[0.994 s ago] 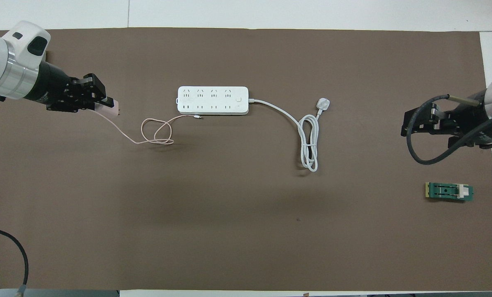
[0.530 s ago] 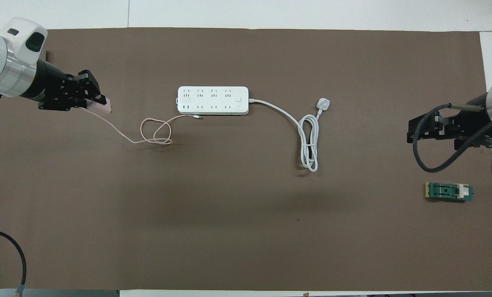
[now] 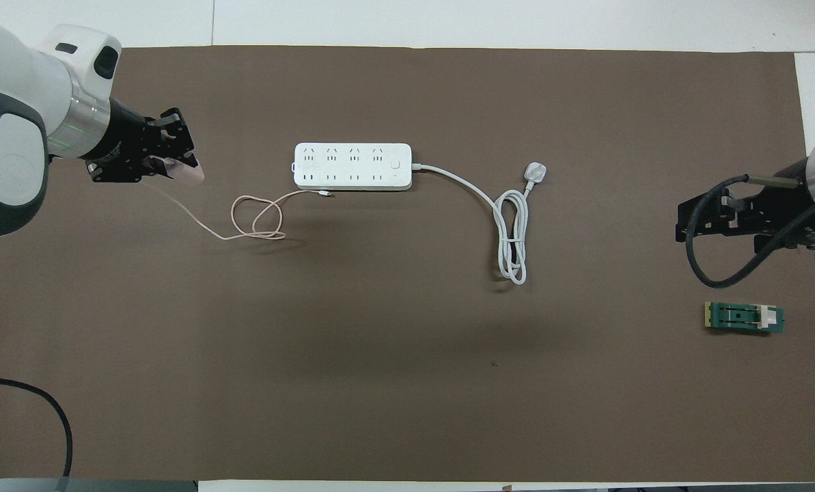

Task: Plug charger into power strip
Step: 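Carry the pink plug with the left gripper to the strip's nearest socket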

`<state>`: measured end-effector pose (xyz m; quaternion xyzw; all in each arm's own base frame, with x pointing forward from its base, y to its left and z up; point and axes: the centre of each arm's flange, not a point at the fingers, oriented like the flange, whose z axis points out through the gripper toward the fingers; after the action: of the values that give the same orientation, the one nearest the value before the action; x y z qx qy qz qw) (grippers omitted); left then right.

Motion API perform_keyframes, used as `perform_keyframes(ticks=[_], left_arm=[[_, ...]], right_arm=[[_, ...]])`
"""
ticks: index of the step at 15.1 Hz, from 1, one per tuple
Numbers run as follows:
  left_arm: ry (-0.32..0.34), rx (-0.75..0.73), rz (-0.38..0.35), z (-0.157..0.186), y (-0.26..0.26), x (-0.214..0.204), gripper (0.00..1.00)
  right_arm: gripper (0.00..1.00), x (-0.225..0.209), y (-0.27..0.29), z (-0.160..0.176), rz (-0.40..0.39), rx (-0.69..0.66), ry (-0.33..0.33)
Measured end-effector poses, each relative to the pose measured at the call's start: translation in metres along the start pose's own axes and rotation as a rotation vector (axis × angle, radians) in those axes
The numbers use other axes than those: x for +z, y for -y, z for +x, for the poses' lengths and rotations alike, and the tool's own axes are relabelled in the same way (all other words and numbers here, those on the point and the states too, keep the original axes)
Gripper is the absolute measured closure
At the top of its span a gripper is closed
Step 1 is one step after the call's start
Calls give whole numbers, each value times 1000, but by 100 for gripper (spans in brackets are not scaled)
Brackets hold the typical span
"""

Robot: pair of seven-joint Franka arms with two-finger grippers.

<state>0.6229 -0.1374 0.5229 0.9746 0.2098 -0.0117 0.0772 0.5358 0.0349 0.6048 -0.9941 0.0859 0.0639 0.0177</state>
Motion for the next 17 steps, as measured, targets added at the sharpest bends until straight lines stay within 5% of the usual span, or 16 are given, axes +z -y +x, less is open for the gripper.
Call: perform_keyframes(ticks=[5, 11, 17], left_arm=[[-6, -86, -4, -7, -10, 1, 69], [-15, -475, 4, -3, -8, 7, 69], [-81, -770, 83, 1, -40, 57, 69]], right_arm=[[0, -3, 0, -2, 2, 0, -5], [0, -3, 0, -2, 2, 0, -6], [0, -3, 0, -2, 2, 0, -6]])
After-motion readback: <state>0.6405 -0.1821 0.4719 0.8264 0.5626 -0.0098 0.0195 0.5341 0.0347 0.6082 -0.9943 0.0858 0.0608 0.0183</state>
